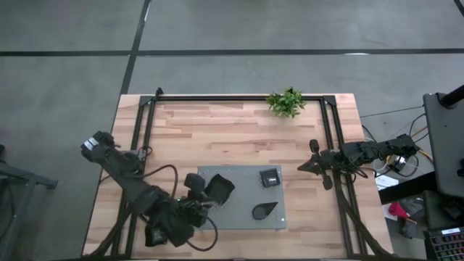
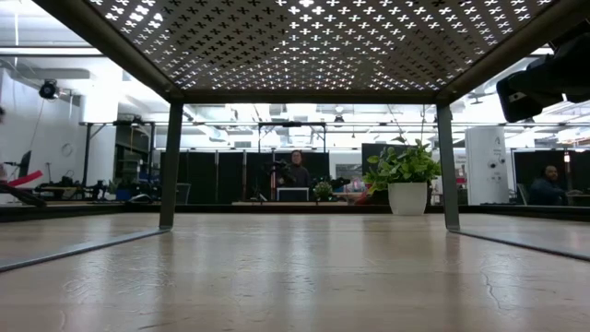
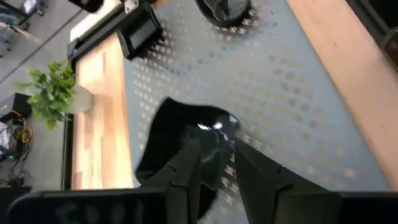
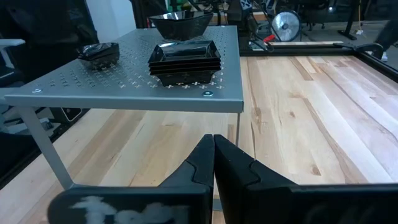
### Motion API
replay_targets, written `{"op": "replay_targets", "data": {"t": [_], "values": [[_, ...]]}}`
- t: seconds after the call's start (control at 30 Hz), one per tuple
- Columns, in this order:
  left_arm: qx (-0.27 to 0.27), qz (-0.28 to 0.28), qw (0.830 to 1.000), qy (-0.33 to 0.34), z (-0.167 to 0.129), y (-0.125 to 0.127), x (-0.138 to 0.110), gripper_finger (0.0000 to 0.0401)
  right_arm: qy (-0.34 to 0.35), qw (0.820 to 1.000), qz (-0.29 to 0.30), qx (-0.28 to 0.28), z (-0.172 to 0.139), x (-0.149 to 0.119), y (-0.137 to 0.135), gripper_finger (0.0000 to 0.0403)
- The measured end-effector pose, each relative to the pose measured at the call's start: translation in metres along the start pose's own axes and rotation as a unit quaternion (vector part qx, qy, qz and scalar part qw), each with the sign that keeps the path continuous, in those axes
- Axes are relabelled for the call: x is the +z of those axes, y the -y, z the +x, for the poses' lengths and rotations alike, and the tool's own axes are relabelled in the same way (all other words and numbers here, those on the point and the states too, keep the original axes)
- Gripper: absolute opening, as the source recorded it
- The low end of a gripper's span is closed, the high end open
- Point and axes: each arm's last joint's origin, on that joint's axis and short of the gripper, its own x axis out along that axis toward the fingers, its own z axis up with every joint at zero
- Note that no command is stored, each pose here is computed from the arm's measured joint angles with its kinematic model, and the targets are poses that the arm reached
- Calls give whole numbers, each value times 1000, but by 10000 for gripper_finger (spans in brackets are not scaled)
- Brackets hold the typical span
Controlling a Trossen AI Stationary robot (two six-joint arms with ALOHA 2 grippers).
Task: Pick & Place Mini shaped plates
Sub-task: Stack the distorted square plate on top of the distorted square plate on the shelf
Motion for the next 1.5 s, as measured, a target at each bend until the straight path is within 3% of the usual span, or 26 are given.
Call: {"op": "replay_targets", "data": {"t": [0.4, 0.63, 0.8, 1.07, 1.13, 1.5], "values": [[-3, -76, 994, -76, -27, 23, -28, 90, 0, 1000, 0, 0, 0, 0, 0, 8], [-46, -120, 980, -154, -30, 37, -46, 90, 0, 1000, 0, 0, 0, 0, 0, 8], [-65, -162, 958, -227, -18, 49, -67, 90, 0, 1000, 0, 0, 0, 0, 0, 8], [-58, -214, 899, -377, 7, 66, -116, 90, 0, 1000, 0, 0, 0, 0, 0, 8], [-65, -213, 891, -396, 10, 71, -124, 90, 0, 1000, 0, 0, 0, 0, 0, 8], [-99, -217, 892, -385, 17, 91, -140, 90, 0, 1000, 0, 0, 0, 0, 0, 8]]}}
